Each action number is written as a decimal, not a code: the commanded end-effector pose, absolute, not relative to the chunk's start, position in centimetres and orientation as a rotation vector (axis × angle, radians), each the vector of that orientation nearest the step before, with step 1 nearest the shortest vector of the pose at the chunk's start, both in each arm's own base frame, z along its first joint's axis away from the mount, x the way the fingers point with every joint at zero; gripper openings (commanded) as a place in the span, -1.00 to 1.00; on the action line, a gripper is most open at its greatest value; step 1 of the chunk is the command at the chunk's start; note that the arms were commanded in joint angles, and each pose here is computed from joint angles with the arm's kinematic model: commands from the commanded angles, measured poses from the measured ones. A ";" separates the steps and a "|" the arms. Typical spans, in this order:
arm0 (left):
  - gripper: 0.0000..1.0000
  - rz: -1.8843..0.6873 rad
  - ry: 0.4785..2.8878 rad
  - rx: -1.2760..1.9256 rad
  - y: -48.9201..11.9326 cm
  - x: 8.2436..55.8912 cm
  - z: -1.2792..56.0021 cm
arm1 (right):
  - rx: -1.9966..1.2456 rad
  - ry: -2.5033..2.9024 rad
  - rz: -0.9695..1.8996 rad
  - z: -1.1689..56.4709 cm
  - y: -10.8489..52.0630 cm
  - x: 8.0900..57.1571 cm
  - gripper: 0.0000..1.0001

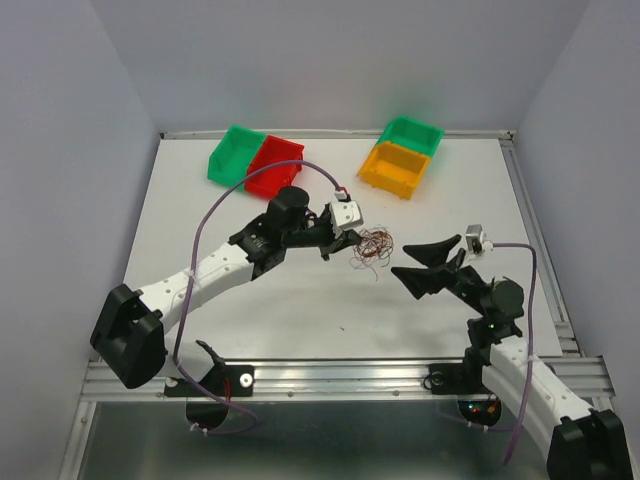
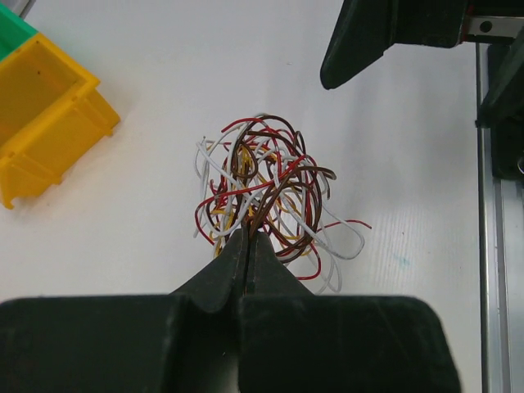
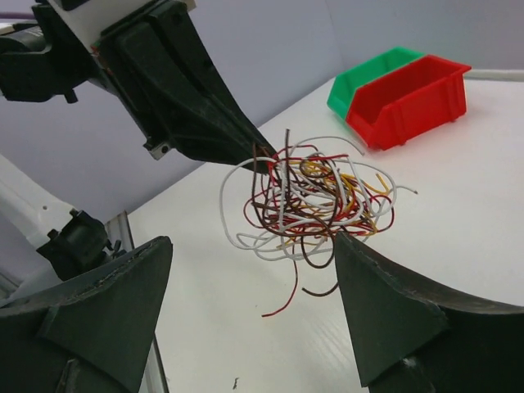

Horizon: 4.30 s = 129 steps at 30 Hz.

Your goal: Untangle the cables

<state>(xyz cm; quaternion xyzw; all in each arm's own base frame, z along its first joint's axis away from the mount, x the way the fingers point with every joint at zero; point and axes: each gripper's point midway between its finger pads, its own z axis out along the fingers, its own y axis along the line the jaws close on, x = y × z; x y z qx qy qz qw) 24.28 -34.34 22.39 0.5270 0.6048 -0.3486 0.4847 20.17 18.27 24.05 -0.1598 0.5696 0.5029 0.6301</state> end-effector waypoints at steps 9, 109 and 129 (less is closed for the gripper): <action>-1.00 -0.949 1.329 1.319 -35.4 22.4 26.5 | -0.321 1.312 1.125 23.9 20.7 23.2 0.33; -0.94 -0.805 1.129 1.090 -31.5 21.4 32.0 | -0.502 1.237 1.120 24.6 22.1 19.0 1.00; -0.95 -0.825 1.135 1.058 -31.5 20.5 33.3 | -0.566 1.311 1.149 23.2 26.6 20.7 -0.99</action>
